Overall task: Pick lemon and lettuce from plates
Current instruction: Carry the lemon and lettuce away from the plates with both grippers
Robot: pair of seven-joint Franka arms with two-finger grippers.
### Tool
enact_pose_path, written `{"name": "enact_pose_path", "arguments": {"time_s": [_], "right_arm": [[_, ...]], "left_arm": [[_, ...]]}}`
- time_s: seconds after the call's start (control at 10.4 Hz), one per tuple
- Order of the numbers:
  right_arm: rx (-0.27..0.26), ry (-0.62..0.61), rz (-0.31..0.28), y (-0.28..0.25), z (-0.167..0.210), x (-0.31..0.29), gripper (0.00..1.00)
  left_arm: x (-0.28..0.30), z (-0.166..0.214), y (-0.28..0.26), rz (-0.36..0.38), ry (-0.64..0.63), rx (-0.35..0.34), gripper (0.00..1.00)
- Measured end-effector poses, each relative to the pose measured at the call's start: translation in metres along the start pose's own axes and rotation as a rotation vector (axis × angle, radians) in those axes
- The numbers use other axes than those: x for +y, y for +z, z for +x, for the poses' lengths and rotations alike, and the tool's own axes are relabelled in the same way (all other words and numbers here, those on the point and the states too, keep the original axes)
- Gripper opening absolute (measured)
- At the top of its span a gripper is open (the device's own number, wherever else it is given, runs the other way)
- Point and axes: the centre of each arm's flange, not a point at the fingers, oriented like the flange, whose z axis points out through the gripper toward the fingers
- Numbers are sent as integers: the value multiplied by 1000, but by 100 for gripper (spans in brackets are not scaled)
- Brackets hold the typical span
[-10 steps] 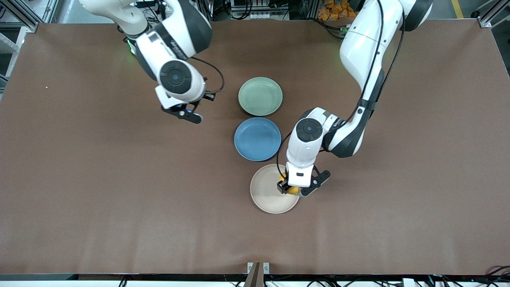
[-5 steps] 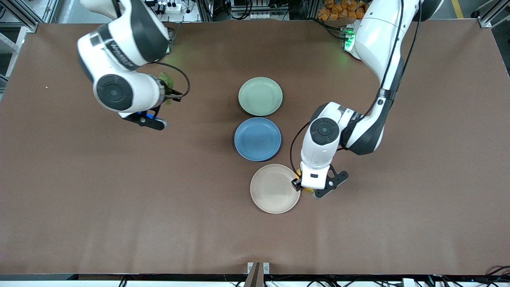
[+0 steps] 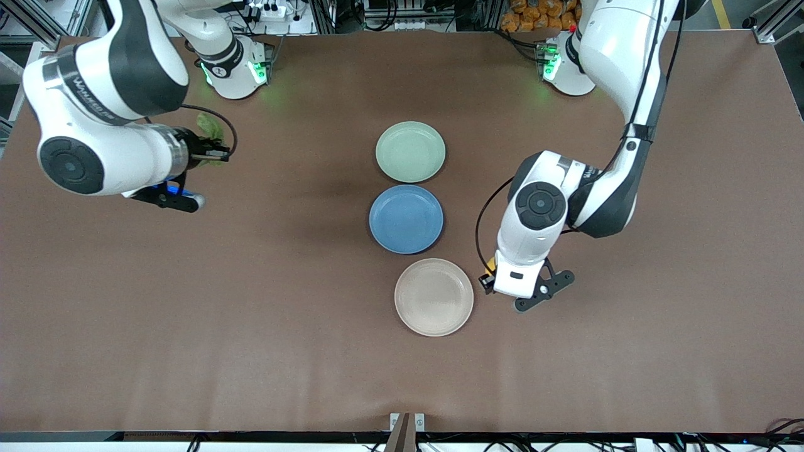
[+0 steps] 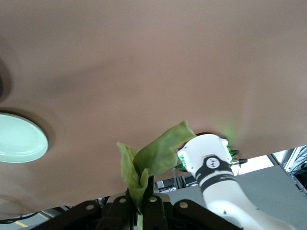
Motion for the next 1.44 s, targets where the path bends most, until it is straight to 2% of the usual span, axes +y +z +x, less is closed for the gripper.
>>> {"name": "enact_pose_path", "arguments": {"time_s": [0.19,0.58,0.96,1.44], "right_arm": [[5,-47,4,-6,11,32,6],[51,-61,0,-13,42,101,6],[72,-78,12,10,83,106,6],[146,-97,44,59,123,116,6]], "left_arm": [[-17,13,3,38,55,-26,65],[-49,40,13,86,133,-70,65],[-76,63,24,100,182,-92,65],[-107,83,59,114,236,-155,65]]}}
